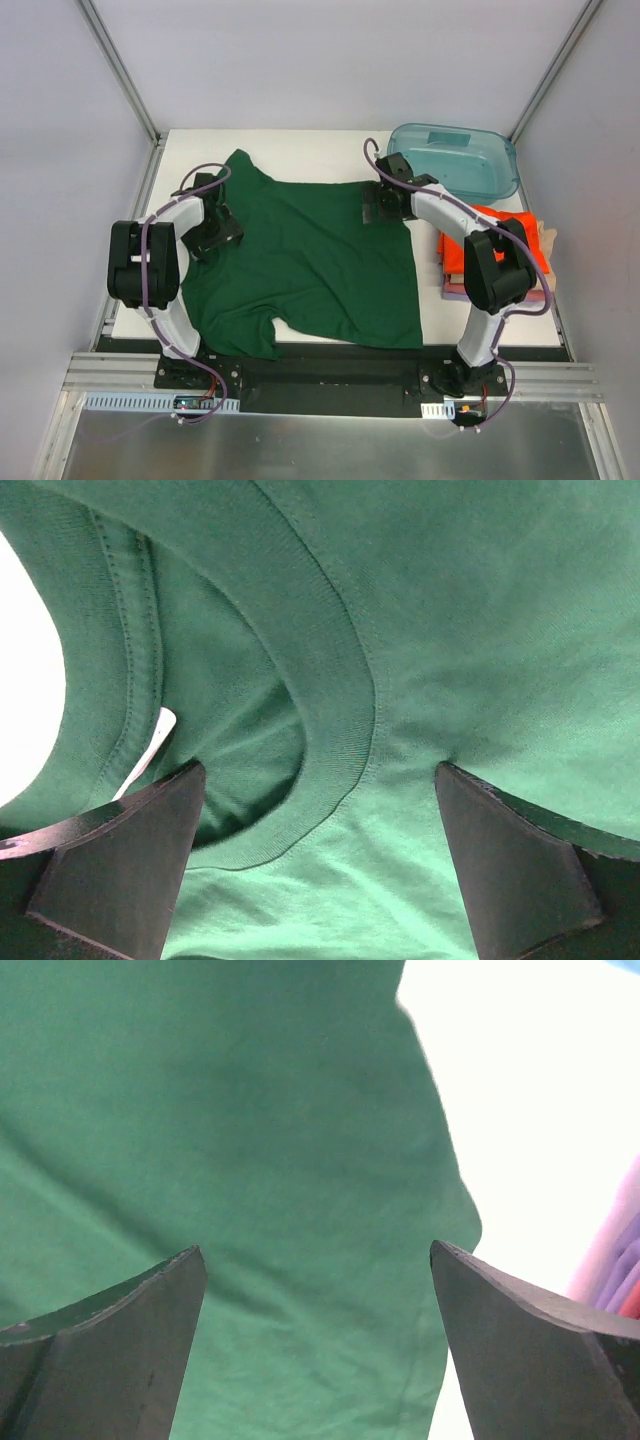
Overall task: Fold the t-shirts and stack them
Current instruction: Flatten out the tshirt
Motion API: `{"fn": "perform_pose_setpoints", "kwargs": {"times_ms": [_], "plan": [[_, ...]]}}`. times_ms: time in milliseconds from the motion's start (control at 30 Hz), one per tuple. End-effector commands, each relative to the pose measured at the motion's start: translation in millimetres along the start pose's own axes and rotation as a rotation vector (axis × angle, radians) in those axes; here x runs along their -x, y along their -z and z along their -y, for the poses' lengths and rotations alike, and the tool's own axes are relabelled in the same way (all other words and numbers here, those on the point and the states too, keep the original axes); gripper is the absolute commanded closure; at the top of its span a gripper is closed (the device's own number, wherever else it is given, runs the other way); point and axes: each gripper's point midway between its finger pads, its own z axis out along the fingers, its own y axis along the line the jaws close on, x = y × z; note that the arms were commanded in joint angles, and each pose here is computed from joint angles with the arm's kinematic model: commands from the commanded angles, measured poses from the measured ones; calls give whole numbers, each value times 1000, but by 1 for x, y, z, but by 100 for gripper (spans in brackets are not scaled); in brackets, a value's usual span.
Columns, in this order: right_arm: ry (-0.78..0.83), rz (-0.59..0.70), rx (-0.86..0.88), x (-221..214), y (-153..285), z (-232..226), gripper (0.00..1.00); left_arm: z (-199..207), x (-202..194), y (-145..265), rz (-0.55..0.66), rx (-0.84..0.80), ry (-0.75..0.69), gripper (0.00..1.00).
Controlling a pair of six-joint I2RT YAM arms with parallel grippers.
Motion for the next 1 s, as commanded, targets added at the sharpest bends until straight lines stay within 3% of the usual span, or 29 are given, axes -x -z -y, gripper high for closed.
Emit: {"fn": "perform_pose_setpoints", "kwargs": {"times_ms": [0,333,533,833,900,967], "plan": [[135,0,63,25,-12,2,3,-35,-2,-3,-12,112,-7,1],[229,-68,0,49,-60,9,1,-39,11,29,64,102,-29,1],[237,-83,-4,51,-68,15,6,-41,8,41,90,73,-26,1],[203,-122,112,45,-75,15,6,-40,3,43,111,35,-30,1],[202,-133,134,42,-79,14,10,-38,3,44,117,19,-30,1],[205,-143,165,40,-80,10,24,-35,3,43,115,2,-34,1]]}}
